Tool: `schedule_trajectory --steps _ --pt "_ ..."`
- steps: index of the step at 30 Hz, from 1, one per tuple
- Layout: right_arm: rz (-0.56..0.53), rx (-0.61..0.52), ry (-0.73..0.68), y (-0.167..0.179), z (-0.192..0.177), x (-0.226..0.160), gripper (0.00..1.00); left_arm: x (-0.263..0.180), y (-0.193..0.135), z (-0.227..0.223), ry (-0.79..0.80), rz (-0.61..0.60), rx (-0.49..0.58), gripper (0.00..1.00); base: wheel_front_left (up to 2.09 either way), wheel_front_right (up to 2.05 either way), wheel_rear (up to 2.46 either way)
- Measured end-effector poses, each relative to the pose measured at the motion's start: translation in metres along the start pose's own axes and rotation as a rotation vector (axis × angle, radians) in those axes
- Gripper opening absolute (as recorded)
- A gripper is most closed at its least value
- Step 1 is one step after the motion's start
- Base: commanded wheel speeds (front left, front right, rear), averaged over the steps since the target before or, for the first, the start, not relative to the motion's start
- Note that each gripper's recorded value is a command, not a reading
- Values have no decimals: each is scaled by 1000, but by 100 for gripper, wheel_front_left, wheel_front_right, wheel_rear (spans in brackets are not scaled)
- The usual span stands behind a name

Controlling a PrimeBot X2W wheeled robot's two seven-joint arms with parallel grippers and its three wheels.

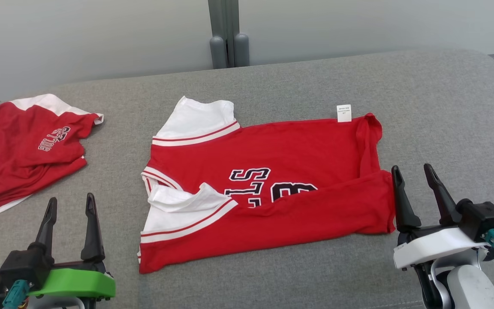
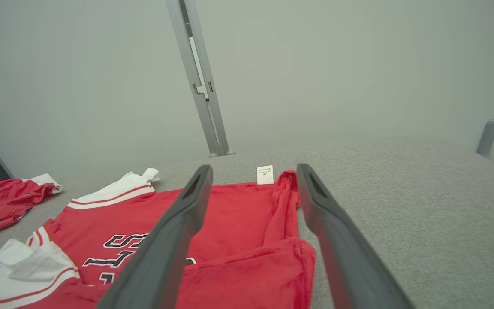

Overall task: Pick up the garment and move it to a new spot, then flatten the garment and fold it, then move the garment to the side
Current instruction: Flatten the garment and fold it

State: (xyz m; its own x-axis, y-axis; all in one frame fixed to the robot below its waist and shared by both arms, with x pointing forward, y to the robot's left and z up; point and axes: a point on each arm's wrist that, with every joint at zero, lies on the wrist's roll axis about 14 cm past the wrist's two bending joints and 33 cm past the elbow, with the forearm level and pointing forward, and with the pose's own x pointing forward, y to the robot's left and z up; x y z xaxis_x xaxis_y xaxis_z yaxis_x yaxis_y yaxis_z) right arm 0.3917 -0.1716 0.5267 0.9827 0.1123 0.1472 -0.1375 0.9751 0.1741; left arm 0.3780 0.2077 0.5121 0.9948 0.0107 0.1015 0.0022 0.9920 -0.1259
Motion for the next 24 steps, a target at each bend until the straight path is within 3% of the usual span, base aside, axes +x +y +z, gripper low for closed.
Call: schedule_trajectory --steps 11,17,24 --pt "6 -25 29 -3 -8 4 100 5 0 -11 39 -34 35 100 0 0 0" --pt "26 -90 15 -10 1 31 100 46 -9 11 -19 -108 98 100 0 0 0" --pt "82 -194 33 -12 13 88 100 114 -36 34 -62 -224 169 100 0 0 0"
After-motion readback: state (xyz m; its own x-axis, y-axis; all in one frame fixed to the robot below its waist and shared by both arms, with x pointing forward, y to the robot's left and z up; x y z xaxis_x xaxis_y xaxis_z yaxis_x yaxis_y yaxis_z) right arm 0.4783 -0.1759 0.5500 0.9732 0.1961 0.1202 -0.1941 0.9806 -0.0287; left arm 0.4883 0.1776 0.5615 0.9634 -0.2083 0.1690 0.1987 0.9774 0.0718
